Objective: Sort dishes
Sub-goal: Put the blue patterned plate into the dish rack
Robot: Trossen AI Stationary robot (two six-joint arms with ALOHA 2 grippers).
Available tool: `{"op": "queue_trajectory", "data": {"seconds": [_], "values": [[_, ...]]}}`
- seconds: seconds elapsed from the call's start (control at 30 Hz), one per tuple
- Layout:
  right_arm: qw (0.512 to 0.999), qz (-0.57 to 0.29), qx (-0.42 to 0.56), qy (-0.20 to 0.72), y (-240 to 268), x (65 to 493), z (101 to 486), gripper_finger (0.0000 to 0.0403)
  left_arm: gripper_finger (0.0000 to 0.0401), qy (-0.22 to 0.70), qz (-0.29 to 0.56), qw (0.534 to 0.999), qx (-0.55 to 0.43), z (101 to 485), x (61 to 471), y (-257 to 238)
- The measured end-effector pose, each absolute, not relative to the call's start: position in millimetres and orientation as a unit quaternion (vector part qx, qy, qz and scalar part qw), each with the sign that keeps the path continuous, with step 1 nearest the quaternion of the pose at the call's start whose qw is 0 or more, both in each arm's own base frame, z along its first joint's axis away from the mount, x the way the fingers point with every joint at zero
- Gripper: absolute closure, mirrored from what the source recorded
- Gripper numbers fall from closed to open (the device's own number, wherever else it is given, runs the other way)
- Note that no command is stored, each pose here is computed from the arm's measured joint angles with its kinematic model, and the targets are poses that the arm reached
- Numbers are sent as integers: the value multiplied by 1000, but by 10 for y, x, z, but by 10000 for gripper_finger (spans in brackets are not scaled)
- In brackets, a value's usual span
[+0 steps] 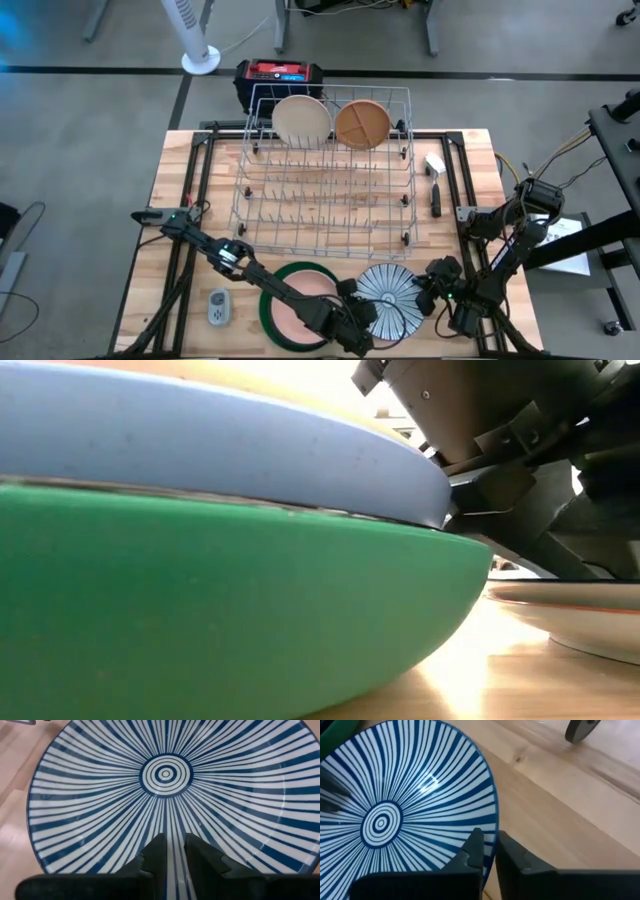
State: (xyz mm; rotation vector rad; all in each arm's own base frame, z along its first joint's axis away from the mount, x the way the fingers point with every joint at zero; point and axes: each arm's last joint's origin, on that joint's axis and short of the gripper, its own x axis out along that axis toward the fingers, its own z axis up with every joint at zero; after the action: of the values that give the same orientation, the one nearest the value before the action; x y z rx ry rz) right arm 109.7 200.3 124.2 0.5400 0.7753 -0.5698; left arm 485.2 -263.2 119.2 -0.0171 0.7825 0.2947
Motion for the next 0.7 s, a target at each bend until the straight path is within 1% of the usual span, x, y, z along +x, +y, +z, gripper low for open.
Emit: {"op": "queue_trajectory", "data": {"seconds": [0.2, 0.33, 0.6, 0.7], "values": [[855, -270, 248, 367, 1990, 1093, 1258, 402, 336, 377, 127, 918, 12, 1301, 4888, -2653], [861, -267, 235, 364, 1994, 1098, 1279, 401, 336, 371, 120, 921, 23, 1373, 4918, -2647], [868, -264, 204, 367, 2039, 1119, 1388, 401, 336, 378, 122, 917, 31, 1381, 4898, -2642], [867, -264, 209, 367, 2059, 1127, 1425, 401, 336, 380, 121, 917, 32, 1397, 4891, -2641]]}}
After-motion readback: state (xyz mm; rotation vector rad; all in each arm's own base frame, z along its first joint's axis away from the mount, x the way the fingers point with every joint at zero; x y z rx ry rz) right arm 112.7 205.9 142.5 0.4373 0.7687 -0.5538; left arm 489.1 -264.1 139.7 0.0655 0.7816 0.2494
